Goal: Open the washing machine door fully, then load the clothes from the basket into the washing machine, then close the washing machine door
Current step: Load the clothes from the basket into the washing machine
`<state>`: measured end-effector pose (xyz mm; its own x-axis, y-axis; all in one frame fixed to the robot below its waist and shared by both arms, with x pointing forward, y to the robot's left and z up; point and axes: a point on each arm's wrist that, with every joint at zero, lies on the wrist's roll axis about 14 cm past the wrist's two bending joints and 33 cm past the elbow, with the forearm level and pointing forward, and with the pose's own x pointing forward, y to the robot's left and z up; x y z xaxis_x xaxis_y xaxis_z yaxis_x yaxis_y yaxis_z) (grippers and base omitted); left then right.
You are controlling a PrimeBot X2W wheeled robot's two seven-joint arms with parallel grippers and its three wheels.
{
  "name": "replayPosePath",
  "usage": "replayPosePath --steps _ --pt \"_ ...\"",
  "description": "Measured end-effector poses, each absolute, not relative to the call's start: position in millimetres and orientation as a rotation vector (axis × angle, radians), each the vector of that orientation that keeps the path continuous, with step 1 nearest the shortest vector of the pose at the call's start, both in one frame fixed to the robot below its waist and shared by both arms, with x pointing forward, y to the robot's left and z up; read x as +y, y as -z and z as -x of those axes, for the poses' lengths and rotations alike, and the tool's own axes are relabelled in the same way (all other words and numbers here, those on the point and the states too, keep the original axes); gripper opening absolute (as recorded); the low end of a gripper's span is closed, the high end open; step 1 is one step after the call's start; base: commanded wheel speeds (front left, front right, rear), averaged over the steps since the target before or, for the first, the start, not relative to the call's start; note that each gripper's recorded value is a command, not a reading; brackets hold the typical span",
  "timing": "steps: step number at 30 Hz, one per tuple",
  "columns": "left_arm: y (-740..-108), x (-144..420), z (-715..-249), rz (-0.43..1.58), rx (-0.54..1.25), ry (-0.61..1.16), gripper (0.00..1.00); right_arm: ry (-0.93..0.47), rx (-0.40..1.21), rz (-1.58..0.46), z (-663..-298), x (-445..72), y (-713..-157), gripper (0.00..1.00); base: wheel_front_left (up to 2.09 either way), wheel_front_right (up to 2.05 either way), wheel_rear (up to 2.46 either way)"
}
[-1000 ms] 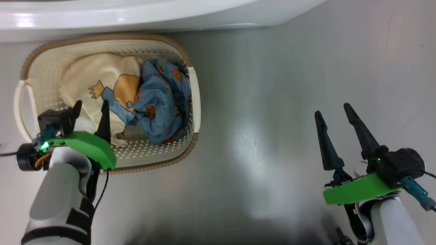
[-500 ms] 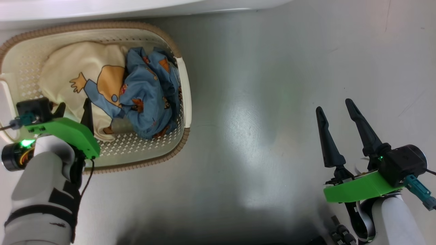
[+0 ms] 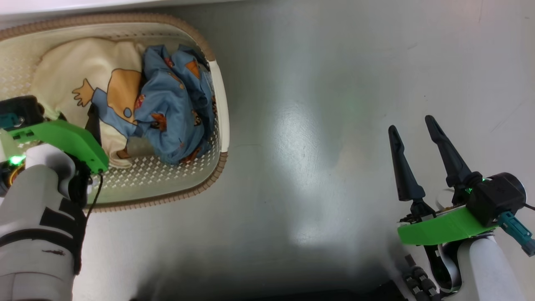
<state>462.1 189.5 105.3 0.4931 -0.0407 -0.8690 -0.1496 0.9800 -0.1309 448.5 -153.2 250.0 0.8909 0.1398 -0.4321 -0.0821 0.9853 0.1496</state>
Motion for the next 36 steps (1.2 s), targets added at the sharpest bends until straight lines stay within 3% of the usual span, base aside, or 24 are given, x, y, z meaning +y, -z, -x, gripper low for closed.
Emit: replayPosePath --steps 10,11,12,13,20,36 --pt "-90 176 -457 0.203 1.150 -0.023 1.00 -0.106 0.469 -0.121 -447 -158 -244 1.00 0.00 0.00 0.00" --pt "-89 174 -457 0.198 1.158 -0.014 0.87 -0.106 0.471 -0.121 -447 -158 -244 1.00 0.00 0.00 0.00" --pt "-89 173 -457 0.194 1.169 -0.006 0.38 -0.105 0.471 -0.121 -447 -158 -244 1.00 0.00 0.00 0.00" --pt "-89 171 -456 0.191 1.178 0.001 0.00 -0.105 0.471 -0.122 -447 -158 -244 1.00 0.00 0.00 0.00" --pt "-91 163 -455 0.200 1.198 0.026 0.00 -0.102 0.460 -0.118 -448 -160 -249 1.00 0.00 0.00 0.00" --pt "-149 165 -465 0.192 0.924 0.041 0.00 -0.111 0.352 -0.116 -462 -157 -296 1.00 0.00 0.00 0.00"
